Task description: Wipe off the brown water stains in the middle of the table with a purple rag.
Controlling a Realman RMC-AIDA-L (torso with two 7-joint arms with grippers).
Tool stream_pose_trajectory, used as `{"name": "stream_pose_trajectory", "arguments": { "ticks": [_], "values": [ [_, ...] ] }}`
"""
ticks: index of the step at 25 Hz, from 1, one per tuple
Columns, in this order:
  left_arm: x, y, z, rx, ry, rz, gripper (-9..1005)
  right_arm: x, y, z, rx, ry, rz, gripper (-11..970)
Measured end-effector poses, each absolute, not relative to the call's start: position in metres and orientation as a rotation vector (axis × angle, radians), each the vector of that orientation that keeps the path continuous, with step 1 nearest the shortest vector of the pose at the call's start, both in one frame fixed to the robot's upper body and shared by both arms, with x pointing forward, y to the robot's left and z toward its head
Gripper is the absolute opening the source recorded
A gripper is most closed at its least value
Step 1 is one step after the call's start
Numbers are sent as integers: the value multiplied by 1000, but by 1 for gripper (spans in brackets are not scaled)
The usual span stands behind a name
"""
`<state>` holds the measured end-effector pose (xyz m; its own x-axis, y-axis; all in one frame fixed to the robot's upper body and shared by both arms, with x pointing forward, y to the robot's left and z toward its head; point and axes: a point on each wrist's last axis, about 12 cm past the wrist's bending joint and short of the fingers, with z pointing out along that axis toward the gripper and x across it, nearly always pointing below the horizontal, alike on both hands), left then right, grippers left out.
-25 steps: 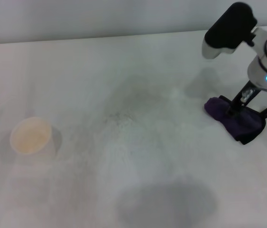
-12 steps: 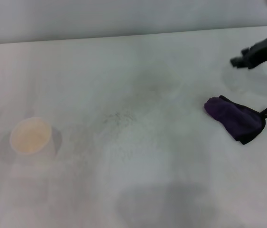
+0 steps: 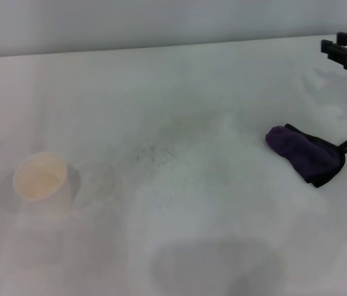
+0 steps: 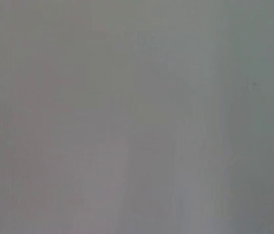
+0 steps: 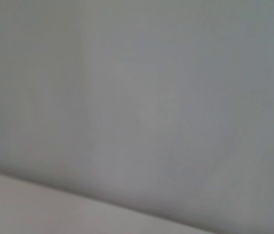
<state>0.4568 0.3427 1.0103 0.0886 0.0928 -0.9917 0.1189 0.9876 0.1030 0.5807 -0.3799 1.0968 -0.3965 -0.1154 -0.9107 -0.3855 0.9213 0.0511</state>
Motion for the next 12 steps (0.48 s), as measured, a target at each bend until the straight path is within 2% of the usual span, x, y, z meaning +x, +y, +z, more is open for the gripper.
{"name": "stream_pose_trajectory", "arguments": {
  "ticks": [12],
  "values": [
    [455, 341, 1010, 173, 1484, -27, 893, 545, -359, 1043, -298, 1744, 311, 404]
  ]
}}
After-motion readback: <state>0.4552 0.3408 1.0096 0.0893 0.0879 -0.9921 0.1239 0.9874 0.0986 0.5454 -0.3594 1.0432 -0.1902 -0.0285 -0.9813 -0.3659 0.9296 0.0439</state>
